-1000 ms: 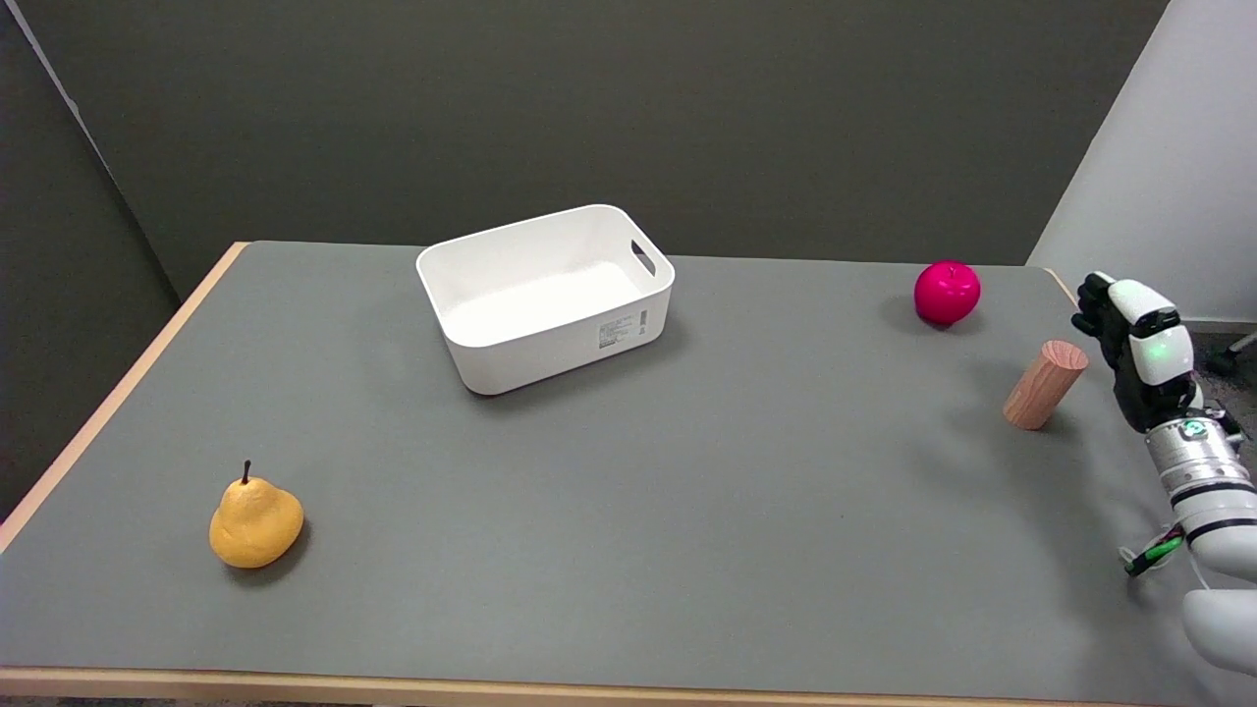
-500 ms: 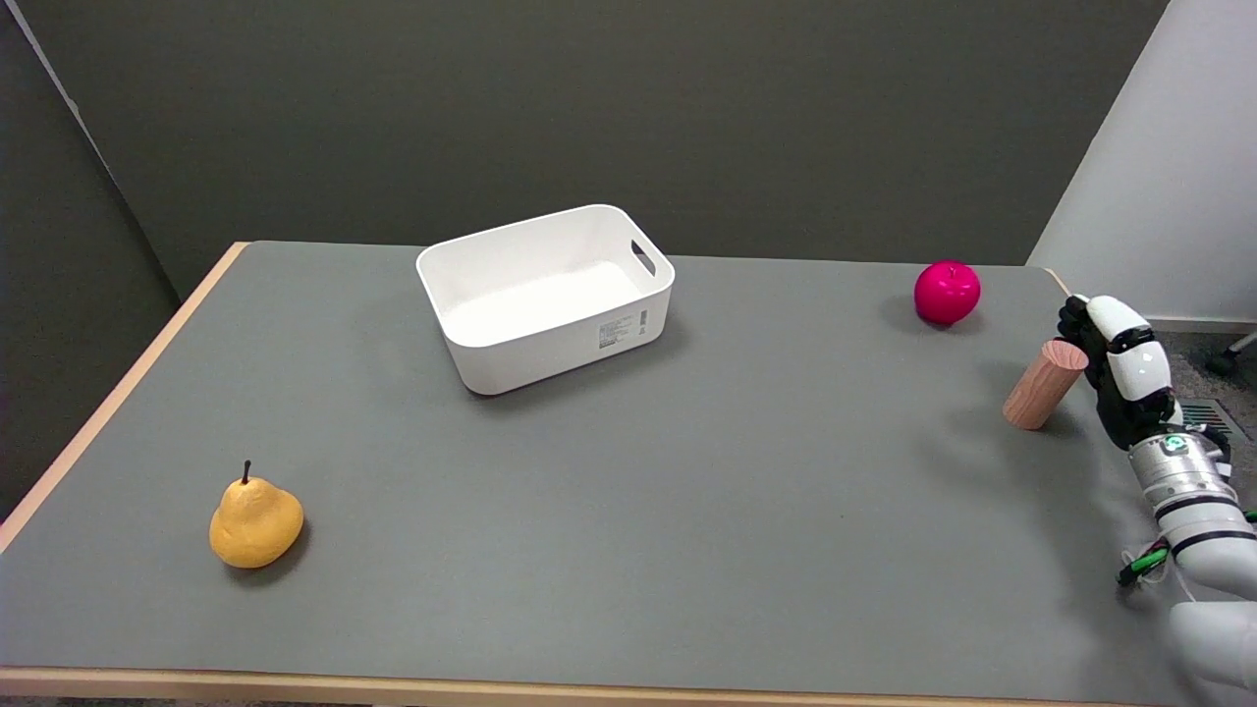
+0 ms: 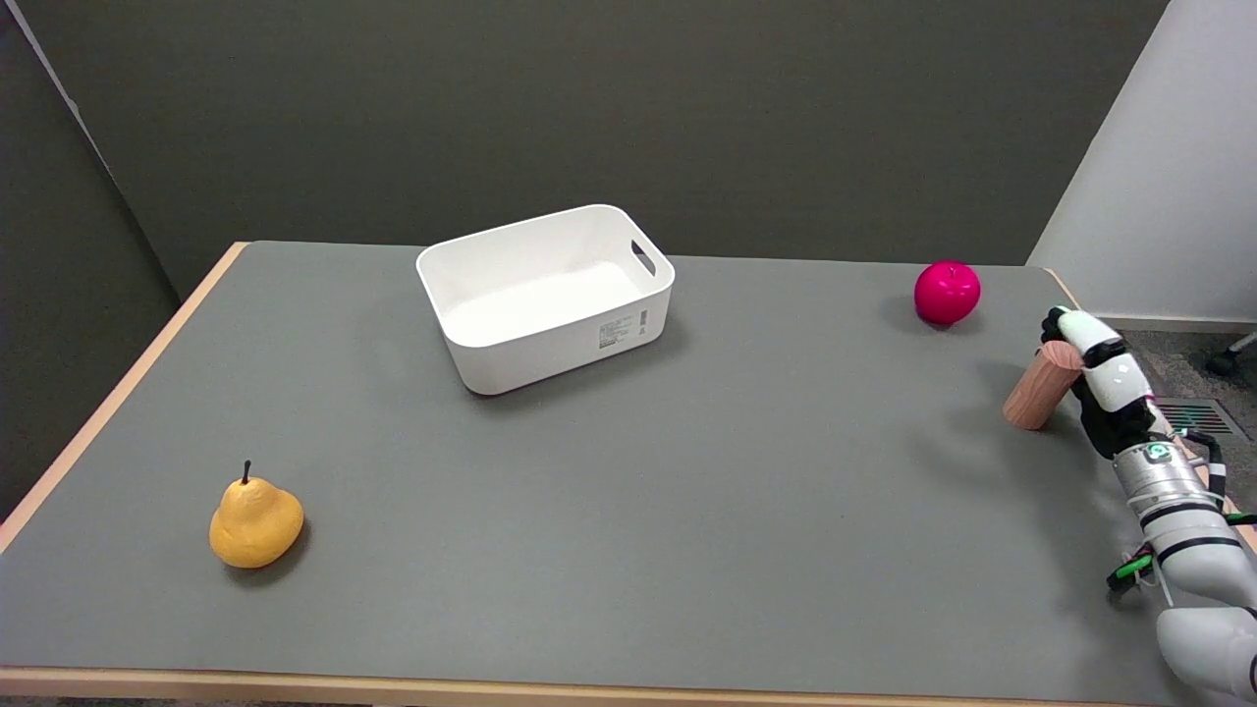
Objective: Pick up the wooden cylinder.
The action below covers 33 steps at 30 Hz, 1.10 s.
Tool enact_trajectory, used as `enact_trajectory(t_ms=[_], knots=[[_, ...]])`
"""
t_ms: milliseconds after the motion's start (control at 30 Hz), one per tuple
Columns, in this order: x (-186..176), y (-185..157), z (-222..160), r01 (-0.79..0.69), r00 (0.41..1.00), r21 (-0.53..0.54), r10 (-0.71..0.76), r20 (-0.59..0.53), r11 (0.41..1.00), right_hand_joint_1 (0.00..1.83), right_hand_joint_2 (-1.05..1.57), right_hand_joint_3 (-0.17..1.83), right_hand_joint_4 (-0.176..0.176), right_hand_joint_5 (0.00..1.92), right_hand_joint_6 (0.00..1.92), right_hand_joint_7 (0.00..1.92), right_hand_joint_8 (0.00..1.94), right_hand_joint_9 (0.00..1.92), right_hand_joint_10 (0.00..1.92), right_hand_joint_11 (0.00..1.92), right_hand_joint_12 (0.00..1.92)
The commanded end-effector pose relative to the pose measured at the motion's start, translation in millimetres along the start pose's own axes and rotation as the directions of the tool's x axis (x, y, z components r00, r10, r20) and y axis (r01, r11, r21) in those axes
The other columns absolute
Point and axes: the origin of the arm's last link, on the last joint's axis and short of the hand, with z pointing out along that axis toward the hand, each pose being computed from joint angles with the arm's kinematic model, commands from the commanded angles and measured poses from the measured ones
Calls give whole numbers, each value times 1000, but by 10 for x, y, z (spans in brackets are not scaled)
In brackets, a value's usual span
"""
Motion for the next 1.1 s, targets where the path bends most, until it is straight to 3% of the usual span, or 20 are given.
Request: enact_trajectory(t_ms=[33, 400, 1100], knots=[[-82, 1, -5, -1, 1000, 10, 1, 21, 1000, 311, 622, 832, -163, 103, 336, 117, 247, 48, 492, -1, 817], [-65, -44, 22, 9, 1000, 31, -10, 19, 999, 415, 618, 841, -162, 93, 331, 102, 252, 43, 485, -1, 832], [-81, -66, 89, 13, 1000, 26, -14, 22, 1000, 881, 647, 984, -160, 81, 346, 91, 260, 40, 487, -1, 888]])
